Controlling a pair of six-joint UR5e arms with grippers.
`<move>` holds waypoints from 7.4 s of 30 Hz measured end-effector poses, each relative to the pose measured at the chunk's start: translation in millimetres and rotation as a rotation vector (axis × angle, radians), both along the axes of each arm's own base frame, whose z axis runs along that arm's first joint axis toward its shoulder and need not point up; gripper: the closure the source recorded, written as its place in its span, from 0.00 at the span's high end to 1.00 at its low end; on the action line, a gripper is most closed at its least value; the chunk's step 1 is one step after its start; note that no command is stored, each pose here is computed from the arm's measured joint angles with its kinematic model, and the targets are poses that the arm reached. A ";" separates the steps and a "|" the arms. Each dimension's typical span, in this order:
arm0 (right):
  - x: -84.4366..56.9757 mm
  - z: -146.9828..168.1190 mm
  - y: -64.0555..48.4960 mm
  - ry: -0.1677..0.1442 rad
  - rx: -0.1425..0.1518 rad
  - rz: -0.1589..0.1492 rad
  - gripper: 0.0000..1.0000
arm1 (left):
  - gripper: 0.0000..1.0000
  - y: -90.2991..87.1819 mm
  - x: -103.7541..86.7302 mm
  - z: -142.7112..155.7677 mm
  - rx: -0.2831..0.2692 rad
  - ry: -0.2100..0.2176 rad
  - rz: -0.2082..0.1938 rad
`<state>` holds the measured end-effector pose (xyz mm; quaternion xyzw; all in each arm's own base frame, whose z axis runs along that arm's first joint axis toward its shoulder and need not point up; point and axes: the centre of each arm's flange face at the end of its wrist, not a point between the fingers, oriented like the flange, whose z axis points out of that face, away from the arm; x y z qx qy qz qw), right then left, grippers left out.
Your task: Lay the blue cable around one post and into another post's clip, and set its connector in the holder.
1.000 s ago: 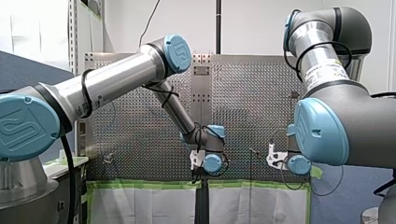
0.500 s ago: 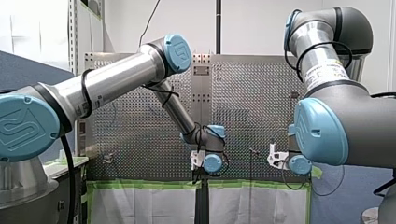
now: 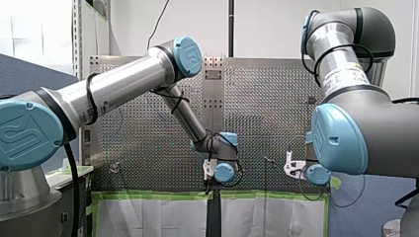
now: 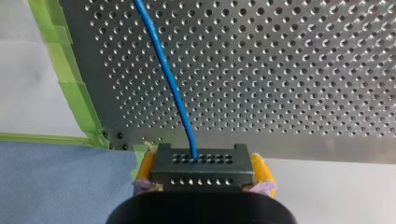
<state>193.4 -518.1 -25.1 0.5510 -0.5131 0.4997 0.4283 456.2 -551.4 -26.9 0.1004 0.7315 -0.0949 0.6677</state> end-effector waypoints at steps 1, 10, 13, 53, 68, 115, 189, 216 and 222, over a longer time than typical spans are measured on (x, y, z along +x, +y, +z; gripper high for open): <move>-0.6 0.1 -0.4 -0.001 -0.001 -0.001 0.00 | 0.22 -0.7 -0.3 -0.2 0.001 0.002 -0.009; -5.4 0.5 -2.7 -0.008 -0.005 -0.012 0.00 | 0.22 -3.0 -2.8 -1.5 0.009 0.011 -0.042; -7.4 0.5 -3.5 -0.010 -0.006 -0.017 0.00 | 0.15 -3.3 -3.8 -2.0 0.013 0.014 -0.046; -19.3 1.5 -9.7 -0.015 -0.012 -0.039 0.00 | 0.01 -19.8 -12.6 1.6 -0.070 -0.021 -0.086; -16.4 11.0 -31.5 -0.009 -0.016 -0.031 0.00 | 0.01 -33.1 0.9 -25.1 -0.105 -0.013 -0.085; -44.5 22.7 -63.2 -0.038 -0.069 -0.063 0.00 | 0.01 -86.9 -13.1 -18.8 -0.268 -0.094 -0.115; -51.0 8.9 -99.8 -0.134 -0.118 0.084 0.00 | 0.01 -96.3 32.0 -32.8 -0.273 -0.079 -0.143; -46.7 11.4 -102.1 -0.133 -0.137 0.096 0.00 | 0.01 -86.3 55.3 -57.4 -0.335 -0.028 -0.153; -47.2 13.0 -105.0 -0.134 -0.139 0.096 0.00 | 0.01 -79.3 70.4 -52.9 -0.339 -0.030 -0.142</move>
